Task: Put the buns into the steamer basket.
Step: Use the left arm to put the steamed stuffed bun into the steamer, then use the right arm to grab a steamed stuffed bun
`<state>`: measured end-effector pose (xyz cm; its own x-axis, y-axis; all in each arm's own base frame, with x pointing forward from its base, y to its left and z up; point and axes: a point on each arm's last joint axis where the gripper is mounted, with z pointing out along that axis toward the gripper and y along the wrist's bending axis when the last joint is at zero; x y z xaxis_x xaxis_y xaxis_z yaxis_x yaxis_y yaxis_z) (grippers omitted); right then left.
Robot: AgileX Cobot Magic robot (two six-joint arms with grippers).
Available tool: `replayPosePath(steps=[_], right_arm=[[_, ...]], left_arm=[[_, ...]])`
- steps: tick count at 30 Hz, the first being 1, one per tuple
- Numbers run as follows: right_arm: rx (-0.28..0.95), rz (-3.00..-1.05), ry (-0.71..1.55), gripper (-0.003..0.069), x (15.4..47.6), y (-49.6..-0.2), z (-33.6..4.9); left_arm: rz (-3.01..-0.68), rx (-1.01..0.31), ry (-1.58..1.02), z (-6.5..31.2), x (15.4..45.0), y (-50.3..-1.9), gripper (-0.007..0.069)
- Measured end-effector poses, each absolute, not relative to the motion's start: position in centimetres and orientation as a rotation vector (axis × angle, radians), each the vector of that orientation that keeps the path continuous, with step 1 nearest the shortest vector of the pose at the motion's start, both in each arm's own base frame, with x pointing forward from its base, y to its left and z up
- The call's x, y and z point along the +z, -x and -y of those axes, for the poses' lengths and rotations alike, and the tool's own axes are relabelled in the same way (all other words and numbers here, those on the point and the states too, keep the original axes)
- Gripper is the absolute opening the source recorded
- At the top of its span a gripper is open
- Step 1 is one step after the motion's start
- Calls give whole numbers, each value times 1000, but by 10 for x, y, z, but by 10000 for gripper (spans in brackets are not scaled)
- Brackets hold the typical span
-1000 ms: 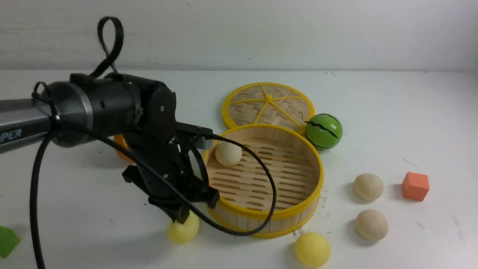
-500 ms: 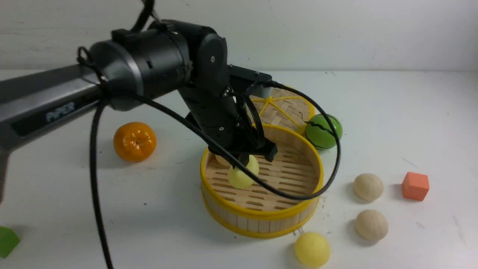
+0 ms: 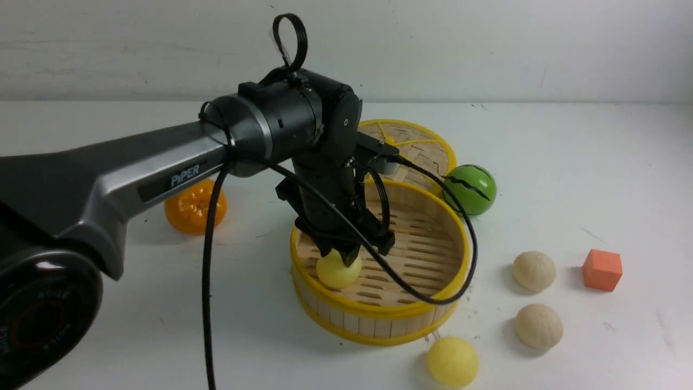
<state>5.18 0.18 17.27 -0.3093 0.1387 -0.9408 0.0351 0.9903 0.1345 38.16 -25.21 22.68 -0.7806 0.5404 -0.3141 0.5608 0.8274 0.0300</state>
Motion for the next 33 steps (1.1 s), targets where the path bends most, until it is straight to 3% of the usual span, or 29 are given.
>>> replayPosePath(steps=[1, 2, 3, 7, 10, 11, 13, 15, 19, 23, 33], right_arm=[[103, -1884, -125, 241, 173, -52, -2], [103, -1884, -125, 241, 173, -52, -2], [103, -1884, -125, 241, 173, -52, -2], [103, -1884, -125, 241, 173, -52, -2], [103, -1884, -125, 241, 173, -52, -2], [103, -1884, -125, 241, 173, -52, -2], [103, -1884, -125, 241, 173, -52, -2], [103, -1884, -125, 241, 173, -52, -2], [103, -1884, -125, 241, 173, -52, -2], [103, -1884, -125, 241, 173, -52, -2], [103, -1883, -125, 241, 173, -52, -2]], left_arm=[[-2698, -100, -812, 251, 232, -380, 393], [-2696, -101, -811, 251, 233, -380, 393], [-2692, -117, -760, 249, 247, -377, 448], [-2659, -152, -682, 243, 287, -362, 425], [-2609, -193, -634, 228, 341, -335, 242], [-2609, -202, -624, 223, 355, -325, 132], [-2589, -215, -610, 211, 374, -308, 17], [-2573, -223, -604, 201, 386, -294, -13], [-2562, -289, -591, 179, 387, -256, -14], [-2391, -476, -537, 150, 381, -202, -14], [-2039, -708, -373, 87, 299, -106, -14]])
